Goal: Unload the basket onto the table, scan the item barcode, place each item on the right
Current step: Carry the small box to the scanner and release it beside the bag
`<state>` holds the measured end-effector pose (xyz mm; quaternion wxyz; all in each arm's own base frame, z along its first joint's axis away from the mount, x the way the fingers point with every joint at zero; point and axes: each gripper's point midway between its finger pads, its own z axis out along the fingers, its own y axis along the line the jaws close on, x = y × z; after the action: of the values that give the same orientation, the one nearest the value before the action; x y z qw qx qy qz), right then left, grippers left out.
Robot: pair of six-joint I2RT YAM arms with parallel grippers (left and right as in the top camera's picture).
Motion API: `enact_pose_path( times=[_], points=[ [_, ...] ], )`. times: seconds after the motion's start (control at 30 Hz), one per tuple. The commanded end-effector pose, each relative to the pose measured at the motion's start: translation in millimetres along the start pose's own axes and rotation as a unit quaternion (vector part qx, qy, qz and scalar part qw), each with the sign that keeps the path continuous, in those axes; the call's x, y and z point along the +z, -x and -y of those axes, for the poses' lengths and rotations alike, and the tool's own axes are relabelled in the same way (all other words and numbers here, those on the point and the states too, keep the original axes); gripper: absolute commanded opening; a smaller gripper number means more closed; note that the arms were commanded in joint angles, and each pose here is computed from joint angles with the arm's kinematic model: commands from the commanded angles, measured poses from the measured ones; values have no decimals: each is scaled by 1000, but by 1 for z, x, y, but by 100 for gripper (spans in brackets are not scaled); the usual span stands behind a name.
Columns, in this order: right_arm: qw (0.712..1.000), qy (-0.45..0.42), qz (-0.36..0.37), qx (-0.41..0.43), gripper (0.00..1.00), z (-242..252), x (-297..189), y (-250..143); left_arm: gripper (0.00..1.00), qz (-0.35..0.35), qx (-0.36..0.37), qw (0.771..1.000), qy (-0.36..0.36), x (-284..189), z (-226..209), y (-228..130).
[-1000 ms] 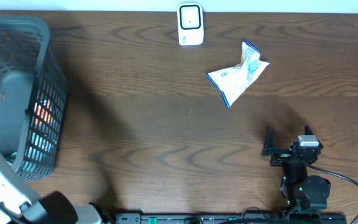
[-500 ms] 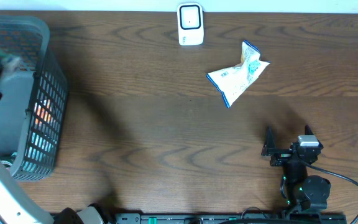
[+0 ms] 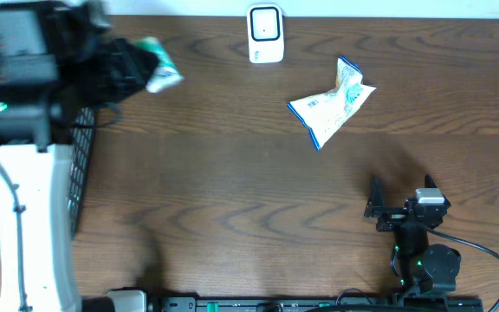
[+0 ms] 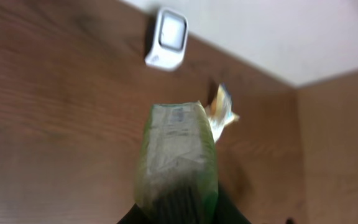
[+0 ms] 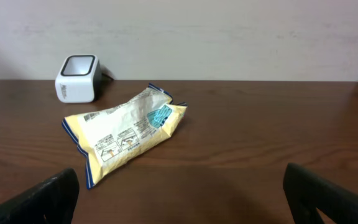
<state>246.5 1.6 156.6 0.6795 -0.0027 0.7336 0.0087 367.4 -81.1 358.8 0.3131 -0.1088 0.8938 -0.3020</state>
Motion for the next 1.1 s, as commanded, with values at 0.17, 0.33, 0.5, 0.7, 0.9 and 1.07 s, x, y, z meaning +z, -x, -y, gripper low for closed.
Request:
enact_pose_path(
  times=[0.17, 0.33, 0.5, 0.7, 0.9, 1.07],
  points=[
    [1000, -1, -1, 2, 99, 1, 0, -1, 8, -107, 88, 986, 89, 119, 7, -53],
    [1000, -1, -1, 2, 99, 1, 0, -1, 8, -160, 71, 980, 100, 194, 8, -89],
    [1000, -1, -1, 2, 99, 1, 0, -1, 7, -197, 39, 972, 117, 256, -1, -127],
    [1000, -1, -1, 2, 99, 1, 0, -1, 7, -227, 49, 965, 121, 317, -11, -171],
    [1000, -1, -1, 2, 99, 1, 0, -1, 8, -217, 57, 970, 98, 353, 0, -190],
    [1000, -1, -1, 2, 99, 1, 0, -1, 8, -189, 74, 978, 59, 373, 21, -190]
  ],
)
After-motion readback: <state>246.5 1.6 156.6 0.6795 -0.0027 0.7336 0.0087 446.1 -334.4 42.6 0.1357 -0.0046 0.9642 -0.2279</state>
